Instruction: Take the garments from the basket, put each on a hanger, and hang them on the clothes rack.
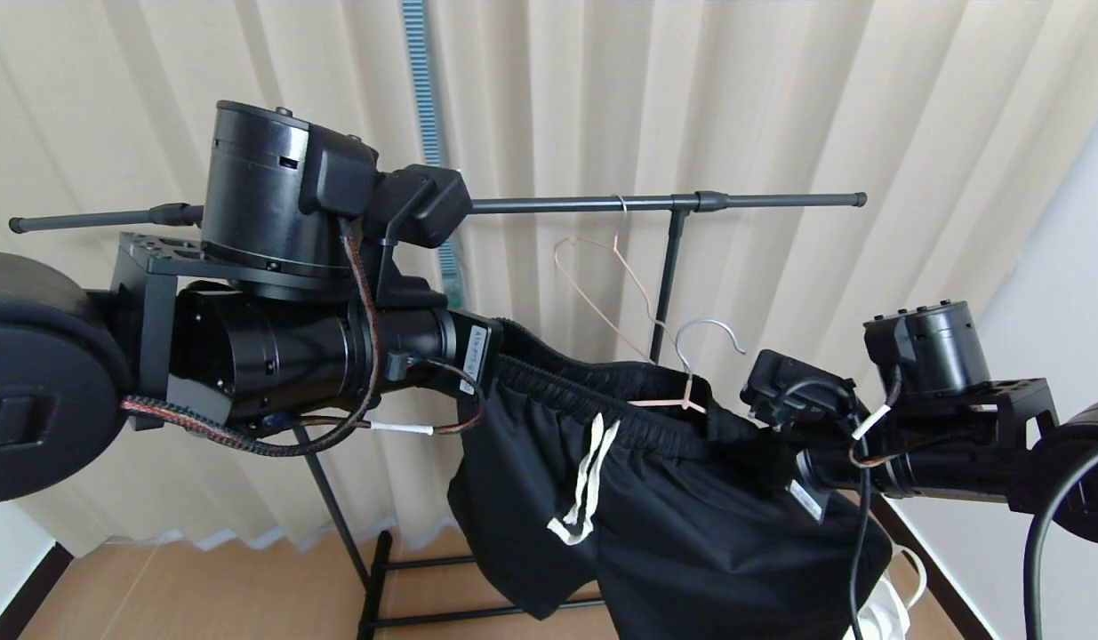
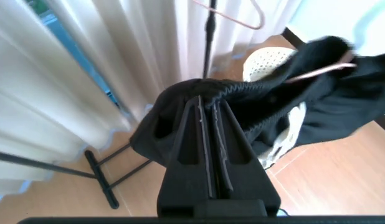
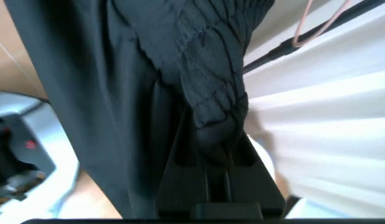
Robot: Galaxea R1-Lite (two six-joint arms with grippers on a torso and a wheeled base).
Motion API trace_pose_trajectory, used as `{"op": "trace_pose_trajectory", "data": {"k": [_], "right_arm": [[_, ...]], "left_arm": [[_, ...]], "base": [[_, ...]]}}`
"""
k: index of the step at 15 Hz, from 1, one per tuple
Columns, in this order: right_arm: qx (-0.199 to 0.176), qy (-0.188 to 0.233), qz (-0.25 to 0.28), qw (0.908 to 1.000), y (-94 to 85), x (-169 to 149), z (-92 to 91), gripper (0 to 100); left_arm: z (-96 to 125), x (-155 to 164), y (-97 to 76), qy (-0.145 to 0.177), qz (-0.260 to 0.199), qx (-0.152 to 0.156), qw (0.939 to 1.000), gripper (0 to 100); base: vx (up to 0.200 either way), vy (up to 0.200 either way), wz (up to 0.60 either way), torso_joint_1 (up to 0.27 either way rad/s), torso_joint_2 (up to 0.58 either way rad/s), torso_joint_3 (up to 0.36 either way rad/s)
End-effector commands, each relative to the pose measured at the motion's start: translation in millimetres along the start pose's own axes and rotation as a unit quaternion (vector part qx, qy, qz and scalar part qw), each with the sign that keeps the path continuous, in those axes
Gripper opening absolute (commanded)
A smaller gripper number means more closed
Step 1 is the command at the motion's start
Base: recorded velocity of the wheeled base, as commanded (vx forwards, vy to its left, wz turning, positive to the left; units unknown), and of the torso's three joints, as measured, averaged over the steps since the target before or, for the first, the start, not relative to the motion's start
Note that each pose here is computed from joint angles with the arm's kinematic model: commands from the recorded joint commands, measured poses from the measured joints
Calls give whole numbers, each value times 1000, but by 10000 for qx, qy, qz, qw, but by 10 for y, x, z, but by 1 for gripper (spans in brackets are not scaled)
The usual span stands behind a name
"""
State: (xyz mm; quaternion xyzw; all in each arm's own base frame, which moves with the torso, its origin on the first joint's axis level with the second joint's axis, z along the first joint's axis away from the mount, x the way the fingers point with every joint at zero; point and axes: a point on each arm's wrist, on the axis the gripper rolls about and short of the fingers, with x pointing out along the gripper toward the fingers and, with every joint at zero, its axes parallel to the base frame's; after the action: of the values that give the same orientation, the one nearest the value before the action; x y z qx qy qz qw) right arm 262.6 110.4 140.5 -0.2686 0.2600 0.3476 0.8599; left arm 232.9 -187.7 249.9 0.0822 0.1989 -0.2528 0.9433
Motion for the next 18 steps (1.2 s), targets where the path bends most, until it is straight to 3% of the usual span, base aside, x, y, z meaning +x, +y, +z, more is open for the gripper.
{"op": "trace_pose_trajectory", "data": {"k": [1,9,11,18], "right_arm": [[111,-132,92,9998,83,21,101,0],[360,-1234,97,9917,144,139,202,0],[577,-1467,152,9874,154,157,226,0],[833,-2211,388,9709,197,268,269,0]], "left_arm": [[-13,-2,-97,27,-148,75,9999,0],[-194,-9,-336,299,-510,263,9979,0],[-292,2,-361,454,-543,303,9970,0],[-491,-9,-442,783,-679,10,9946,0]], "base": [[0,0,0,0,0,0],[0,0,0,0,0,0],[0,0,0,0,0,0],[0,0,0,0,0,0]]}}
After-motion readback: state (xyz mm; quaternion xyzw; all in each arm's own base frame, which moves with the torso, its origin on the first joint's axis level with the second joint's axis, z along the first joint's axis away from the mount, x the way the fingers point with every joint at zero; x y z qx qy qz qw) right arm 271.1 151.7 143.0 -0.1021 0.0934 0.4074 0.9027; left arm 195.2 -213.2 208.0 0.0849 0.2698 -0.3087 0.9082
